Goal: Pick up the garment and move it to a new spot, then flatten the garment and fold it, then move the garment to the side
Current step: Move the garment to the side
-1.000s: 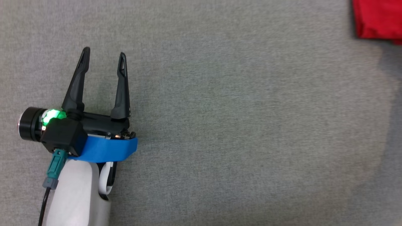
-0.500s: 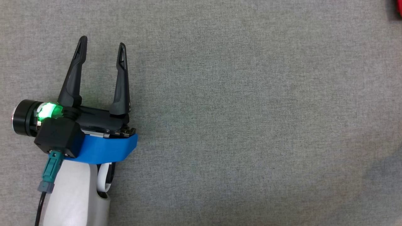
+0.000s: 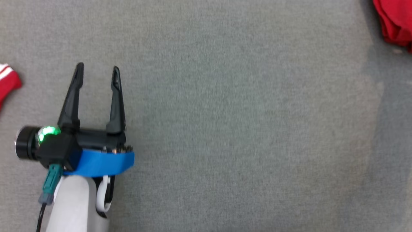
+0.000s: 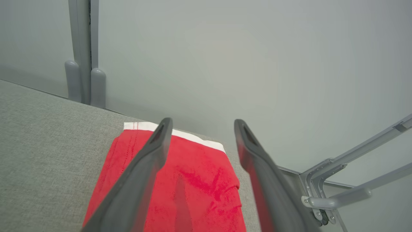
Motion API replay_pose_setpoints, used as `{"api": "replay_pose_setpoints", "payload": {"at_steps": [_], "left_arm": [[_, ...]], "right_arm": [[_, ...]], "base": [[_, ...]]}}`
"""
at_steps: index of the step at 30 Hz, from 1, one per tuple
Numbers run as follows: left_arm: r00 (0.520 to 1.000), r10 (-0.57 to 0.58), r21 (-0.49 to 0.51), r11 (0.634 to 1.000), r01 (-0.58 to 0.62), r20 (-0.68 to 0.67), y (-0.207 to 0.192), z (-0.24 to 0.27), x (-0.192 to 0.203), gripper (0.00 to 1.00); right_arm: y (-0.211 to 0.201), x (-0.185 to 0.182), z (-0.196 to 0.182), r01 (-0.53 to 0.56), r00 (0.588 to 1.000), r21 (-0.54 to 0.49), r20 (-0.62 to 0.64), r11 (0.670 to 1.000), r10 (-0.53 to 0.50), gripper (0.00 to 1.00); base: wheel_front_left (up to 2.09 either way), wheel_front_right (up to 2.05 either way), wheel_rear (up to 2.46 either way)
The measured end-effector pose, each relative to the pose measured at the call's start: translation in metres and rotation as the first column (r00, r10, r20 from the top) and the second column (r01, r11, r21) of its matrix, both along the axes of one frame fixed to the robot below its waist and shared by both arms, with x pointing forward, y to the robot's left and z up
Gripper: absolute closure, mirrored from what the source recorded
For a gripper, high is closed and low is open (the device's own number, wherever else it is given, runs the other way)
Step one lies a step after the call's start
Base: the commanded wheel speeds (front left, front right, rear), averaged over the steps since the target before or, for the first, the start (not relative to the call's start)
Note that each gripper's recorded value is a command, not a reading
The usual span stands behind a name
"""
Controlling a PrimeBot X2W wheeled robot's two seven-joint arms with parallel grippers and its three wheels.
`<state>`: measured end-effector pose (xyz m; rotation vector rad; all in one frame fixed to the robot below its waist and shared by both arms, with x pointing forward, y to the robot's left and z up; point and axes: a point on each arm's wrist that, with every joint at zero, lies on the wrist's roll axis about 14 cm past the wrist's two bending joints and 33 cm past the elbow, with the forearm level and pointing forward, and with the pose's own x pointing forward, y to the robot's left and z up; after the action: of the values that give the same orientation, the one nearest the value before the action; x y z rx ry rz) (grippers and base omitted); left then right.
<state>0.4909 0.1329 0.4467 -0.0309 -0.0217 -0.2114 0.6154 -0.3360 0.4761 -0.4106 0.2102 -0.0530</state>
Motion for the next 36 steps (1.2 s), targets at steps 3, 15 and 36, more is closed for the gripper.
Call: {"api": "replay_pose_setpoints", "payload": {"at_steps": [3, 15, 36], "left_arm": [[0.999, 0.029, -0.002, 1.0, -0.029, 0.014, 0.008, 0.013, -0.011, 0.0], [0.994, 0.097, -0.019, 0.995, -0.096, 0.047, 0.027, 0.049, -0.065, 0.0], [0.989, 0.147, -0.027, 0.989, -0.147, 0.017, 0.04, 0.047, -0.112, 0.0]], "right_arm": [[0.028, -0.006, 0.028, -0.059, 0.994, 0.046, 0.091, 0.997, 0.055, 0.0], [0.116, -0.086, 0.069, -0.25, 0.944, 0.177, 0.262, 0.952, 0.2, 0.0], [0.141, -0.209, 0.02, -0.226, 0.961, 0.368, 0.233, 0.902, 0.146, 0.0]], "base": [[0.0, 0.0, 0.0], [0.0, 0.0, 0.0], [0.0, 0.0, 0.0]]}}
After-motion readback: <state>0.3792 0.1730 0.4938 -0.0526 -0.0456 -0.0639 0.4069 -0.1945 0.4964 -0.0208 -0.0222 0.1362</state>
